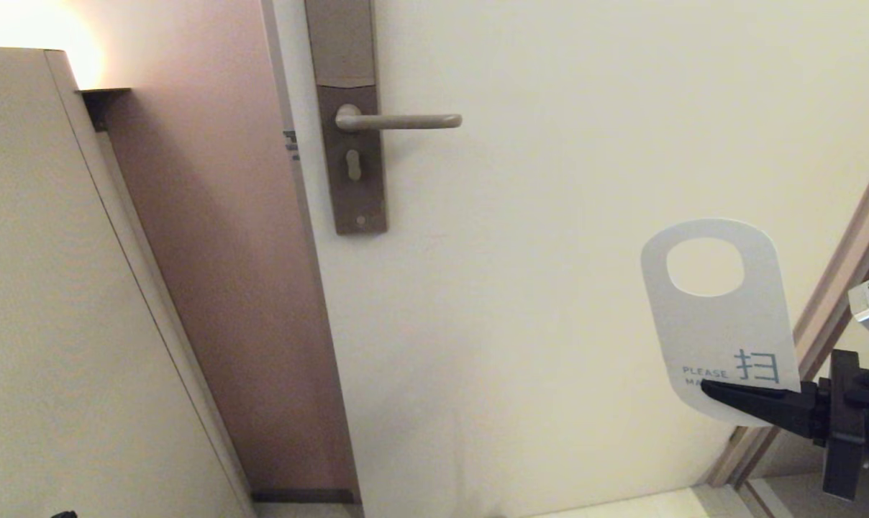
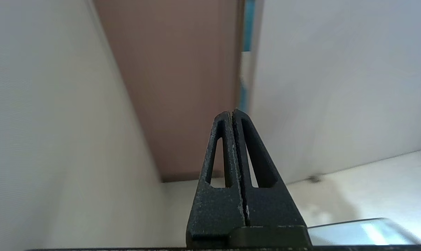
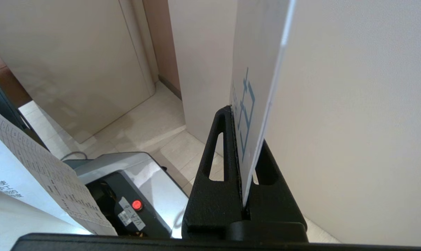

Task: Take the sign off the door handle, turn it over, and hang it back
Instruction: Hang the sign back with the other side facing out

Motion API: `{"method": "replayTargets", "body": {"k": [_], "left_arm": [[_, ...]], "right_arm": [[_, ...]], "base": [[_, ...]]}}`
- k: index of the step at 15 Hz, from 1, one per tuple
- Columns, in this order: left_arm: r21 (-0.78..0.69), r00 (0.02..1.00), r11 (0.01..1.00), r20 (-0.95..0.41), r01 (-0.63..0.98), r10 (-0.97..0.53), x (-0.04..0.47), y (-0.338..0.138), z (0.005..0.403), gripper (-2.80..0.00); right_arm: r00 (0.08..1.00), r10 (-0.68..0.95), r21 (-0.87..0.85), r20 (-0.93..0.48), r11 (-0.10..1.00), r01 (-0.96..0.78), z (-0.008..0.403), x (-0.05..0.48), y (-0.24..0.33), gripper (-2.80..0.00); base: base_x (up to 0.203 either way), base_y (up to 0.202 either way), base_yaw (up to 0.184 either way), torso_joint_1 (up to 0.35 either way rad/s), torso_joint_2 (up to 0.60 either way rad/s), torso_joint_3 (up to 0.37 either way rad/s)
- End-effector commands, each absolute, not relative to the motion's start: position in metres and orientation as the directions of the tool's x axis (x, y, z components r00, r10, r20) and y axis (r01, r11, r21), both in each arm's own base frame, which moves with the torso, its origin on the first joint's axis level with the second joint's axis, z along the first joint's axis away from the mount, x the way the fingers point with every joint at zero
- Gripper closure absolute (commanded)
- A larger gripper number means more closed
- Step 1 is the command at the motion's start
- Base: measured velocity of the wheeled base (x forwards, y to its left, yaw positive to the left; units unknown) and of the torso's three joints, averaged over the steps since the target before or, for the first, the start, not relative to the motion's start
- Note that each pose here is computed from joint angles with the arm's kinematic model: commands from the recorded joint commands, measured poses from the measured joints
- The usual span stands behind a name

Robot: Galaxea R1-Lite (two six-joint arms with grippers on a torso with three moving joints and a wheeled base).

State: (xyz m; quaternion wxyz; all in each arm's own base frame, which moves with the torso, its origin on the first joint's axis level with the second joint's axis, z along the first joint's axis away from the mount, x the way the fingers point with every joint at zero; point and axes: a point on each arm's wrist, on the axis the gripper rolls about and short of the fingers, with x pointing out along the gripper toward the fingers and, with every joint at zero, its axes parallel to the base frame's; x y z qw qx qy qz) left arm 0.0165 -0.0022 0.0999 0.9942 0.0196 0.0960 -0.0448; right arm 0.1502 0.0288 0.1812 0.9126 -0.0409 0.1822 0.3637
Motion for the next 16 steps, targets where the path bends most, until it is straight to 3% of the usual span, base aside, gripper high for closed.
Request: {"method": "replayTargets", "body": {"k": [1,8,13,16], "left_arm": [[0.081,0.99,0.994,-0.125,0.076,-0.066,0.009,-0.002,0.1,0.0],[0.252,0.996,0.967,-0.092,0.036,-0.014,-0.001,0.0,0.094,0.0],[0.151,0.985,0.984,-0.154,0.095,-0.072,-0.006,-0.001,0.084,0.0],[0.168,0.983,0.982,-0.172,0.092,-0.063,-0.01,-0.001,0.077,0.0]], "right_arm": [[0.67,0.651,0.054,-0.357,0.731,-0.68,0.182,0.149,0.028,0.0],[0.666,0.648,0.051,-0.37,0.73,-0.681,0.178,0.149,0.028,0.0],[0.669,0.634,0.043,-0.388,0.738,-0.674,0.172,0.149,0.025,0.0],[0.665,0.628,0.05,-0.404,0.741,-0.669,0.166,0.147,0.024,0.0]], "base": [[0.0,0.0,0.0,0.0,0.0,0.0],[0.0,0.0,0.0,0.0,0.0,0.0],[0.0,0.0,0.0,0.0,0.0,0.0],[0.0,0.0,0.0,0.0,0.0,0.0]]}}
